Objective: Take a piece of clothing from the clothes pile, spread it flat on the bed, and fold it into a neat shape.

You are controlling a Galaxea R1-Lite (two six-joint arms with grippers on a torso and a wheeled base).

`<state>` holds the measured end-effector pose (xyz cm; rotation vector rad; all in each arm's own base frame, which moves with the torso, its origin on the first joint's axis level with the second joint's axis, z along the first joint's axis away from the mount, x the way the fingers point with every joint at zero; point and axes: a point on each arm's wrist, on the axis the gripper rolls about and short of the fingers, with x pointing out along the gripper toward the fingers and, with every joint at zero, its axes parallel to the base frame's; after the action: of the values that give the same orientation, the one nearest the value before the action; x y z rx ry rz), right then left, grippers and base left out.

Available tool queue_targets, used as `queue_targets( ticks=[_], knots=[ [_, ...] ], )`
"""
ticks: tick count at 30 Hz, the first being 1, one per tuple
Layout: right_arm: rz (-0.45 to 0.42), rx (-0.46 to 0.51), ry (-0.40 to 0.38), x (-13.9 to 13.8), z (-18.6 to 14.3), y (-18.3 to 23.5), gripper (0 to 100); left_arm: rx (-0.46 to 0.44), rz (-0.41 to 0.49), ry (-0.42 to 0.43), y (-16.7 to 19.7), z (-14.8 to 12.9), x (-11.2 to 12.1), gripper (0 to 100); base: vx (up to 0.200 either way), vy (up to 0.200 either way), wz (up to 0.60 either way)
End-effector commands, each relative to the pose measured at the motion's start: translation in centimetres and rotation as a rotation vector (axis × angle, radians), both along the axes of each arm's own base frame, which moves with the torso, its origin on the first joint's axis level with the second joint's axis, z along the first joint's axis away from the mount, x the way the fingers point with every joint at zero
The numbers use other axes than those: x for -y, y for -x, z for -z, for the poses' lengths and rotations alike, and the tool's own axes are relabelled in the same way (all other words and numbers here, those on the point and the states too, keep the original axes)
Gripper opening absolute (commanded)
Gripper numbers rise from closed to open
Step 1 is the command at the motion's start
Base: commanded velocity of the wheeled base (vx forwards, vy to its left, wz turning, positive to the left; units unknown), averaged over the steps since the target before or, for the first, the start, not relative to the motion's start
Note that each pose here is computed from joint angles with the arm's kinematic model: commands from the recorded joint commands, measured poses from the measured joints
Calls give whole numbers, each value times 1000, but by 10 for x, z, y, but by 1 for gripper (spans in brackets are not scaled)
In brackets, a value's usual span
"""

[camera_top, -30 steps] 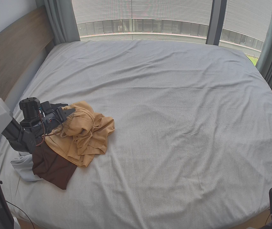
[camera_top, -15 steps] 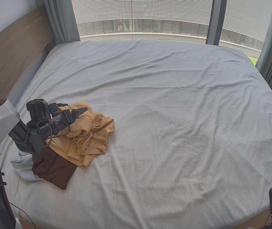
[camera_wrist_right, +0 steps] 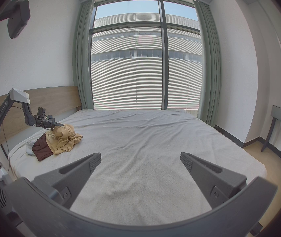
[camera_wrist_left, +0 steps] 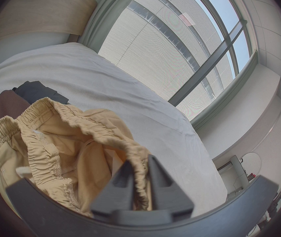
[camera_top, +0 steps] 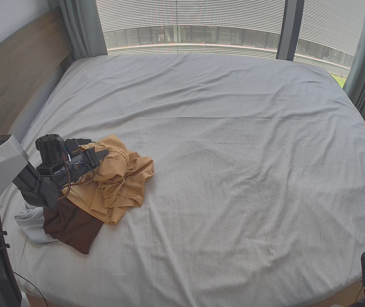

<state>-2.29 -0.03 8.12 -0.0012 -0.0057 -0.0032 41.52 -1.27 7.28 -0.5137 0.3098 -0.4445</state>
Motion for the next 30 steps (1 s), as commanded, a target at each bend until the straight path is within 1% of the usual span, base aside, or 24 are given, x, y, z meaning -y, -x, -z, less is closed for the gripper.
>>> queue_targets(
  ticks=[1, 5, 7, 9, 10, 12, 19, 22, 24, 25, 26, 28, 30],
  knots=[
    [0, -1, 0, 0, 5, 0, 100, 10, 1, 5, 4, -2, 0, 0, 0, 0, 0],
    [0, -1, 0, 0, 5, 0, 100, 35, 6, 15, 9, -14, 1, 0, 0, 0, 0],
    [0, -1, 0, 0, 5, 0, 100, 39, 1, 41, 15, -25, 2, 0, 0, 0, 0],
    [-2, -1, 0, 0, 5, 0, 100, 41, 1, 57, 20, -31, 3, 0, 0, 0, 0],
    [0, -1, 0, 0, 5, 0, 100, 44, 2, 84, 28, -43, 5, 0, 0, 0, 0],
    [0, -1, 0, 0, 5, 0, 100, 51, 8, 100, 33, -51, 6, 0, 0, 0, 0],
    [0, -1, 0, 0, 5, 0, 100, 31, -7, 106, 40, -47, 2, 0, 0, 0, 0],
    [0, -1, 0, 0, 5, 0, 100, -1, -15, 136, 42, -44, 2, 0, 0, 0, 0],
    [0, -1, 0, 0, 5, 0, 100, -8, -18, 168, 46, -48, 2, 0, 0, 0, 0],
    [0, -1, 0, 0, 5, 0, 100, -24, -20, 215, 50, -54, 4, 0, 0, 0, 0],
    [1, -1, 0, 0, 5, 0, 100, -32, -21, 235, 52, -55, 4, 0, 0, 0, 0],
    [1, -1, 0, 0, 5, 0, 100, -69, -28, 333, 57, -65, 6, 0, 0, 0, 0],
    [-2, -1, 0, 0, 5, 0, 100, -93, -28, 402, 61, -73, 7, 0, 0, 0, 0]
  ],
)
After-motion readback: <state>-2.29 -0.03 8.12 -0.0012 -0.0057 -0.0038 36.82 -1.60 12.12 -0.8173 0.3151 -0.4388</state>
